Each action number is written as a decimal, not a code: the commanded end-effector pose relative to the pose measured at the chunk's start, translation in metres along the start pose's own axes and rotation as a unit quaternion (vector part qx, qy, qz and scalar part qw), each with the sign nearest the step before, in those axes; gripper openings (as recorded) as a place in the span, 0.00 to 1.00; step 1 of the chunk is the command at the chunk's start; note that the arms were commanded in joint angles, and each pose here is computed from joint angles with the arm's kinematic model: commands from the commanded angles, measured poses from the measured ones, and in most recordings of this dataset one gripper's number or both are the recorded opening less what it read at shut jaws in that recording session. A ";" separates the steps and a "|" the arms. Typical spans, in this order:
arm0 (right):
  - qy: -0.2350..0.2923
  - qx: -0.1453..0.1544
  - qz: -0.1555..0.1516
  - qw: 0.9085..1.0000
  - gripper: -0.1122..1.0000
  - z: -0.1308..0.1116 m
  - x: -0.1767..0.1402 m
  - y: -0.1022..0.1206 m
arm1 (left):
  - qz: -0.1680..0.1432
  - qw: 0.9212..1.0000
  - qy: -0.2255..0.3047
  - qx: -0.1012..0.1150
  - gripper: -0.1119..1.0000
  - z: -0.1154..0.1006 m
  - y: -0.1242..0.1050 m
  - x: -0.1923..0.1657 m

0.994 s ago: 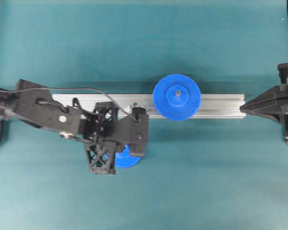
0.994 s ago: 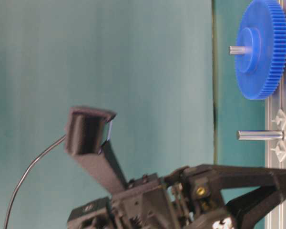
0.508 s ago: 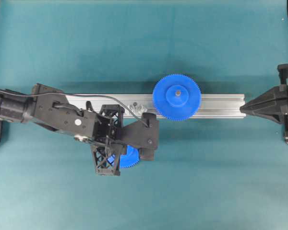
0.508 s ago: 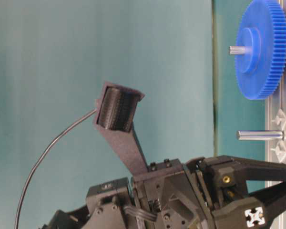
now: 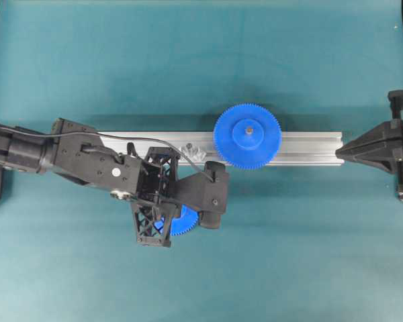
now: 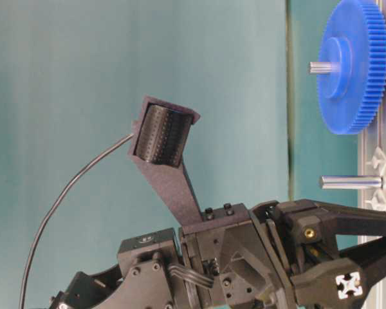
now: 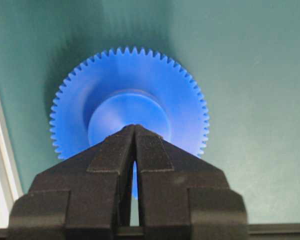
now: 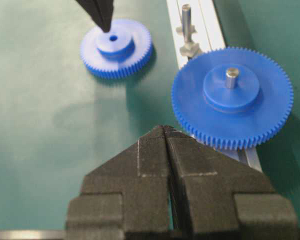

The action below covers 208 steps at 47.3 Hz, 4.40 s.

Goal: Find the location of the shaft and insert the small gear.
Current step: 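Lower the left gripper over the small blue gear and close on its hub, then lift the small blue gear off the table with the left gripper, then carry the gear to the empty shaft beside the large gear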

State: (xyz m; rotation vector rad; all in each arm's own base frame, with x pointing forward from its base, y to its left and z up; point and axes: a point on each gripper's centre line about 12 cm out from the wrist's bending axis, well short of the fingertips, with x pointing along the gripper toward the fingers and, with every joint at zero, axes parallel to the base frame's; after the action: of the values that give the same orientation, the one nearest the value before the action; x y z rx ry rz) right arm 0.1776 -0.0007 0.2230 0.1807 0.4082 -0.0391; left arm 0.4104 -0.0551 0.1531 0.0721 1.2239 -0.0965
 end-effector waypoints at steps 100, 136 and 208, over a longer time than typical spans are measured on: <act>-0.008 0.006 0.001 1.000 0.10 0.006 0.000 0.001 | 0.002 0.999 0.027 -0.034 0.89 -0.010 -0.001 0.032; -0.010 0.007 0.001 1.000 0.10 0.006 0.000 0.001 | 0.002 1.000 0.021 -0.017 0.67 0.005 -0.001 0.010; -0.013 0.017 0.002 1.000 0.10 0.005 0.000 0.001 | 0.038 0.999 -0.030 0.006 0.67 0.051 0.070 -0.112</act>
State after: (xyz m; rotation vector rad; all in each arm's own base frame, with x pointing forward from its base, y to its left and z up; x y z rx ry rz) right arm 0.1773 -0.0007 0.2233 0.2065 0.3956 -0.0433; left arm 0.4268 0.0076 0.2560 0.1235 1.2118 -0.0544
